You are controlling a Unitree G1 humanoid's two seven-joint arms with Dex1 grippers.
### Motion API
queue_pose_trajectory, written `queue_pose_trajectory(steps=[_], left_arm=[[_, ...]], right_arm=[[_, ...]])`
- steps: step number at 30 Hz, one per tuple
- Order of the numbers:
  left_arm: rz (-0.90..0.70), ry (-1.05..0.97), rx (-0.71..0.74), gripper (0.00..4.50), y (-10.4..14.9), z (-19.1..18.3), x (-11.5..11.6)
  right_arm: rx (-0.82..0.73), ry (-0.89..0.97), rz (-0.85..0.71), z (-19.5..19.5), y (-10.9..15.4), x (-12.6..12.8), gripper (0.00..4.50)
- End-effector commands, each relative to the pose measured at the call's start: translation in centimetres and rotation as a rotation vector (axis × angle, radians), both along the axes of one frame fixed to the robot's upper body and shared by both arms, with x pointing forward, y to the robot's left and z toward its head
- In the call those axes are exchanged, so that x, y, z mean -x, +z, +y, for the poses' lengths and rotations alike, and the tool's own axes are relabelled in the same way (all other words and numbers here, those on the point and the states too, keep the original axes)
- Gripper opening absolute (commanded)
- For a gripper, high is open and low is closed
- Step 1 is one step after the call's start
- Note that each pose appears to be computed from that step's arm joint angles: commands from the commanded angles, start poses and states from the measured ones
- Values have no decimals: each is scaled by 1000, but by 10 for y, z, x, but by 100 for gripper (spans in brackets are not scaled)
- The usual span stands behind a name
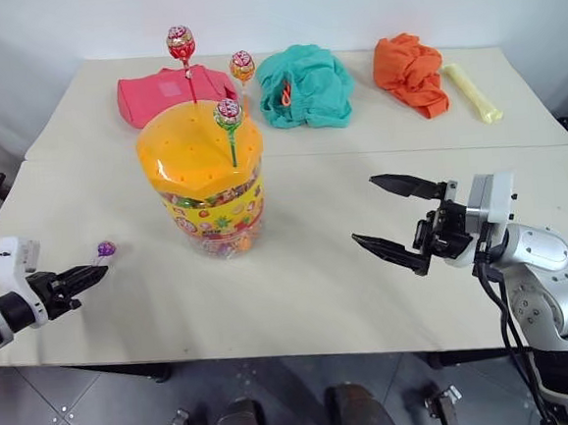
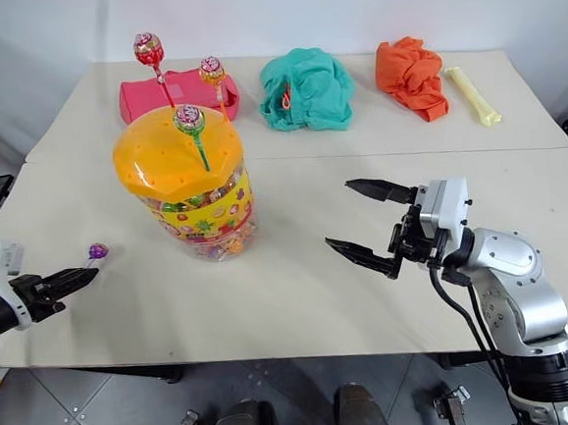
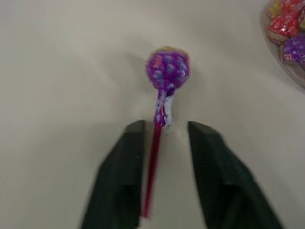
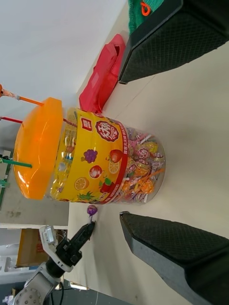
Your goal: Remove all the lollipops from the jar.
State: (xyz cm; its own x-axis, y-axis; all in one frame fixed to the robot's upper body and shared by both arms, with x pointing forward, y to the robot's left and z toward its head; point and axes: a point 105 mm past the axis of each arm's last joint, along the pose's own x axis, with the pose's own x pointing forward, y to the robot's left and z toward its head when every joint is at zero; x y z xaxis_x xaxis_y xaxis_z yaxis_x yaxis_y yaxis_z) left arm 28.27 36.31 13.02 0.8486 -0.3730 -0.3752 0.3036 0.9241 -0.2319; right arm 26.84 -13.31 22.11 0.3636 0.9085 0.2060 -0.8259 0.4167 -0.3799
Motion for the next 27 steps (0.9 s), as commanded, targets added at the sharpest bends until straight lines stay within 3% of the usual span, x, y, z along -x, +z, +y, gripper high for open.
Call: queue_pose_trajectory(steps=[1, 2, 3, 7, 9, 13, 16, 22, 27], left_arm=[[-121, -43, -37, 281, 31, 13, 9], [-163, -69, -45, 308, 38, 12, 10], [-191, -85, -50, 308, 42, 12, 11], [-577, -256, 29, 308, 110, -8, 24], [-629, -327, 45, 343, 121, -22, 27], [-619, -429, 237, 448, 129, -44, 35], [-612, -515, 269, 448, 130, -64, 39], [-684, -562, 196, 448, 133, -86, 35], [-764, -554, 164, 450, 139, -88, 35]], right_arm=[[-48, 25, -50, 1, 18, 9, 450], [-56, 35, -48, 1, 20, 10, 450], [-61, 42, -46, 2, 21, 11, 450], [-104, 116, -12, 17, 35, 14, 450], [-104, 148, 24, 32, 43, 13, 450], [-48, 151, 67, 58, 49, 1, 450], [-29, 138, 52, 88, 63, -13, 450], [-68, 154, 32, 131, 79, -25, 450], [-71, 183, 28, 148, 81, -25, 333]])
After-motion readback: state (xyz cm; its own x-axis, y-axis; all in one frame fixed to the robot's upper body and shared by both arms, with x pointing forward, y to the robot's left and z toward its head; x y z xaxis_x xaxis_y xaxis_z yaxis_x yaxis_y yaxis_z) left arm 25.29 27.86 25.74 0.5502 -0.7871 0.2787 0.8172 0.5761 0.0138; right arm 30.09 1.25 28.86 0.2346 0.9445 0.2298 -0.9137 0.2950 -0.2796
